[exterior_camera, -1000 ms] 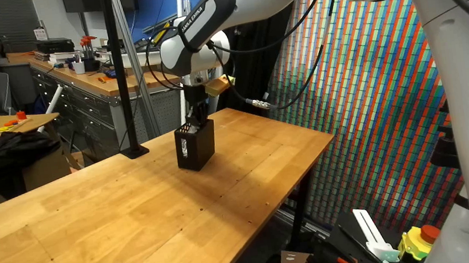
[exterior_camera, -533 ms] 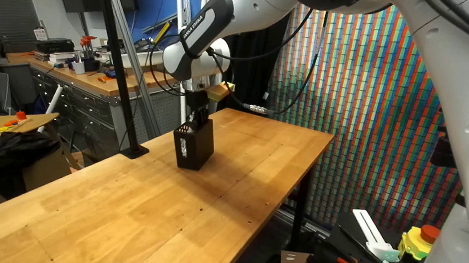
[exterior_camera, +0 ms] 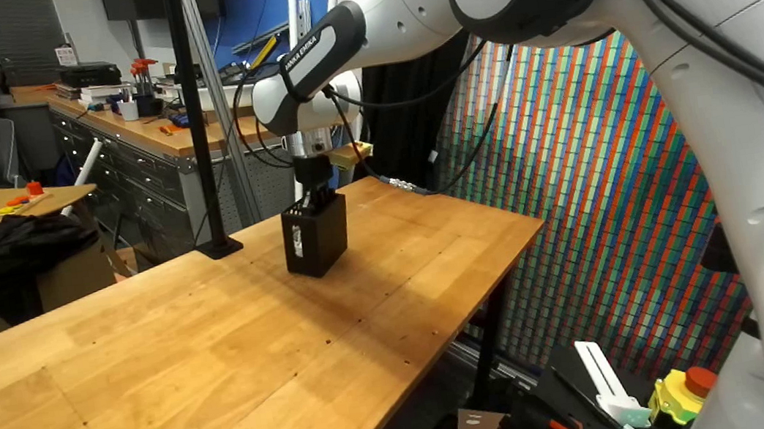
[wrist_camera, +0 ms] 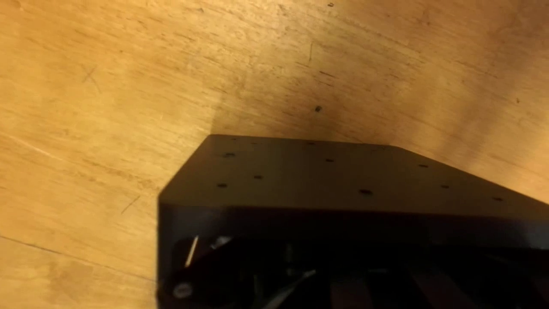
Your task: Put the white towel in the black box
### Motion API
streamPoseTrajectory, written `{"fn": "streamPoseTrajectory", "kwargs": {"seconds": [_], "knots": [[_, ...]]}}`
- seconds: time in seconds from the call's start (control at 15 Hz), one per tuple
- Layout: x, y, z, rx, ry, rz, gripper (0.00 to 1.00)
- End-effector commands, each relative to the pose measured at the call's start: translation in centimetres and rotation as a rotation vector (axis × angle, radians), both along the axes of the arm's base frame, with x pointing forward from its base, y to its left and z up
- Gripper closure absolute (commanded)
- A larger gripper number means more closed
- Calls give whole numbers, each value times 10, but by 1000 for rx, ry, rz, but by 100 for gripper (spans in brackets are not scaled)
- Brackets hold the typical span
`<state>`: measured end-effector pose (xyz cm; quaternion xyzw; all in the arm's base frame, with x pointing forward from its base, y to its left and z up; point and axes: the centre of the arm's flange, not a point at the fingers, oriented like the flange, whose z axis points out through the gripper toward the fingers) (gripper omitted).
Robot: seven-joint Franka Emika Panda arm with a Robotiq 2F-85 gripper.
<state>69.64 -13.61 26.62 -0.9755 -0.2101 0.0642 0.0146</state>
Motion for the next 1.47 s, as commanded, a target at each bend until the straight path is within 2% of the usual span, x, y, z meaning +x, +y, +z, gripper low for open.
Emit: {"fn": "streamPoseTrajectory", "kwargs": {"seconds": [0.0,0.47,0.87,1.33,1.4], "knots": [[5,0,-13,16,50,-7,100],[-24,8,48,-26,-48,-48,100],[-57,10,121,-64,-158,-90,100],[-97,9,167,-91,-279,-126,99],[-68,0,158,-68,-236,-109,98]]}}
